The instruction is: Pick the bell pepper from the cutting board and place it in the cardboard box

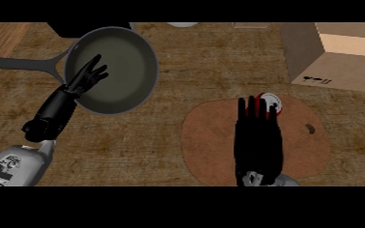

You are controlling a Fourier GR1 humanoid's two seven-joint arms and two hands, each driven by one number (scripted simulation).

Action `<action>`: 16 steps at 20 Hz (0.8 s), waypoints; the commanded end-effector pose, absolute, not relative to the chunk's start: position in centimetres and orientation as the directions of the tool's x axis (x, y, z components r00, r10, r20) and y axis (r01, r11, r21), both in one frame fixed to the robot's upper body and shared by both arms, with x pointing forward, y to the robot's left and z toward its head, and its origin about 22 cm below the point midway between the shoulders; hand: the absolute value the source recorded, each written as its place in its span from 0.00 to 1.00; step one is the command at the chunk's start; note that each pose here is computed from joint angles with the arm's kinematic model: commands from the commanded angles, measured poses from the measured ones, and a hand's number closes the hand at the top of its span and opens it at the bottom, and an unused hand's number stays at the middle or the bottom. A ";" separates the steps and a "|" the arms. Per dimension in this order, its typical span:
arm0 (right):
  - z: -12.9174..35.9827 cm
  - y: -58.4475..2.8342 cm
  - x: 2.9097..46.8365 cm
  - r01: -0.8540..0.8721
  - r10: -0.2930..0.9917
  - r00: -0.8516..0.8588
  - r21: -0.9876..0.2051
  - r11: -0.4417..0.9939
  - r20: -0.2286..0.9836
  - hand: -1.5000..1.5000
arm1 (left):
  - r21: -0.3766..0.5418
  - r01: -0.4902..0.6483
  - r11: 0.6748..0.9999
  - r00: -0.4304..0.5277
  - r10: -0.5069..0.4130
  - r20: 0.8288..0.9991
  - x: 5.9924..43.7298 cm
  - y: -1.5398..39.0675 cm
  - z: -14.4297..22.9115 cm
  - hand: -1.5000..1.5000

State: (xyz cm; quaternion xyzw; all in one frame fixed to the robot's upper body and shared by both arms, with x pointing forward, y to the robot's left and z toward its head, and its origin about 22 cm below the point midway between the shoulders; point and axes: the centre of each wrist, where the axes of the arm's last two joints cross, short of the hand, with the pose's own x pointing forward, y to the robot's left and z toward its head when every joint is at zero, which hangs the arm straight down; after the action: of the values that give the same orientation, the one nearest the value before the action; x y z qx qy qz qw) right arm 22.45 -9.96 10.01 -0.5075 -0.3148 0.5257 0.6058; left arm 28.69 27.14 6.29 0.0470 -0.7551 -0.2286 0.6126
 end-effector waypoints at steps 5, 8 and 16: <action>8.6 -8.3 22.0 -0.405 0.843 0.427 -0.902 -0.146 -0.328 0.00 | 0.397 0.224 0.890 -0.255 -0.340 0.905 27.7 26.6 5.6 0.50; 9.0 -7.8 21.0 -0.408 0.864 0.407 -0.905 -0.120 -0.297 0.00 | 0.396 0.220 0.891 -0.239 -0.345 0.908 28.8 26.4 5.7 0.50; 7.5 -8.7 23.5 -0.417 0.839 0.441 -0.901 -0.122 -0.318 0.00 | 0.397 0.200 0.896 -0.235 -0.350 0.907 29.9 27.5 5.8 0.50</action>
State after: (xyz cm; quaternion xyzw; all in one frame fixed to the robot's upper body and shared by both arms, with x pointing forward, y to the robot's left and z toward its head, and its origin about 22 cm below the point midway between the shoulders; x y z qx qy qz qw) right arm 22.89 -9.31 8.54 -0.5255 -0.2579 0.5246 0.6181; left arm 29.34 27.22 6.16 0.0449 -0.7548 -0.2256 0.6144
